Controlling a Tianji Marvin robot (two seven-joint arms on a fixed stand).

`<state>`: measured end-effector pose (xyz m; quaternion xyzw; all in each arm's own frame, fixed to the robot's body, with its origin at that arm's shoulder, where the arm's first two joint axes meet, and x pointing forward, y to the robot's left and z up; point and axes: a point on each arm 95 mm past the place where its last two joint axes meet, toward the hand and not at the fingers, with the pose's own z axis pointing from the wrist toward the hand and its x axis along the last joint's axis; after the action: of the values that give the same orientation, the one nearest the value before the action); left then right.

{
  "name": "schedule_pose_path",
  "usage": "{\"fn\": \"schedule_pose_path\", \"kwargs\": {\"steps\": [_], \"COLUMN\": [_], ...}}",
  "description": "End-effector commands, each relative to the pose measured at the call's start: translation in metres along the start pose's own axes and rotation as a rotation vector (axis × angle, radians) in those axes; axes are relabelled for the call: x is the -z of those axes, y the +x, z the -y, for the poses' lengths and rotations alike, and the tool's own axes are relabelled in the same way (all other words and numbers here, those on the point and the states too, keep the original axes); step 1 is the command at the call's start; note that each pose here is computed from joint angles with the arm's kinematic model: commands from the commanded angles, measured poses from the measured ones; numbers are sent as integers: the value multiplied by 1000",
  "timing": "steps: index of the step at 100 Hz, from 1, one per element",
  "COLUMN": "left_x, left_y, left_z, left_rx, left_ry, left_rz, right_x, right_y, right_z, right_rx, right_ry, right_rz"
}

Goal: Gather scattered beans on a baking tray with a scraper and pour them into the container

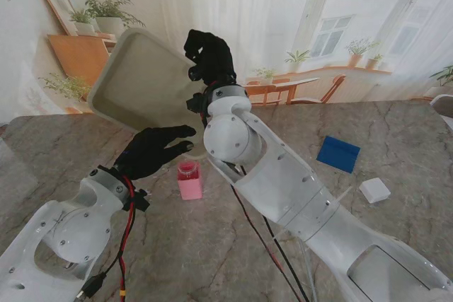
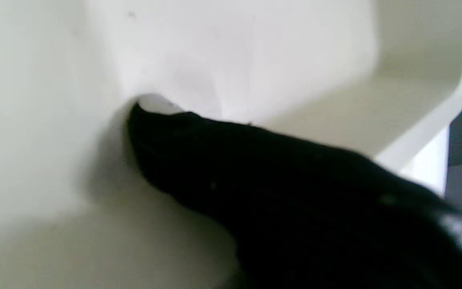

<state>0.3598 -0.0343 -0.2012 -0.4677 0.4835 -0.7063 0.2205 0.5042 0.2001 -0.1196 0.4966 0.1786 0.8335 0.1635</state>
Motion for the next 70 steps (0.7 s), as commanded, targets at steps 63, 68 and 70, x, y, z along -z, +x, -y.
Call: {"fn": "schedule_pose_path", "kwargs": {"steps": [63, 68, 70], "left_x": [3, 3, 3], "left_y": [-6, -7, -7], "left_z": [-4, -4, -4], "left_rx": [36, 39, 40], "left_ry": [11, 12, 13], "left_rz": [39, 40, 40], "right_x": [-31, -29, -28], "right_y": [-37, -42, -44], "right_z": [-78, -84, -86], "right_rx": [-36, -37, -38], "right_ry": [-92, -98, -100], "right_rz": [423, 450, 461]}}
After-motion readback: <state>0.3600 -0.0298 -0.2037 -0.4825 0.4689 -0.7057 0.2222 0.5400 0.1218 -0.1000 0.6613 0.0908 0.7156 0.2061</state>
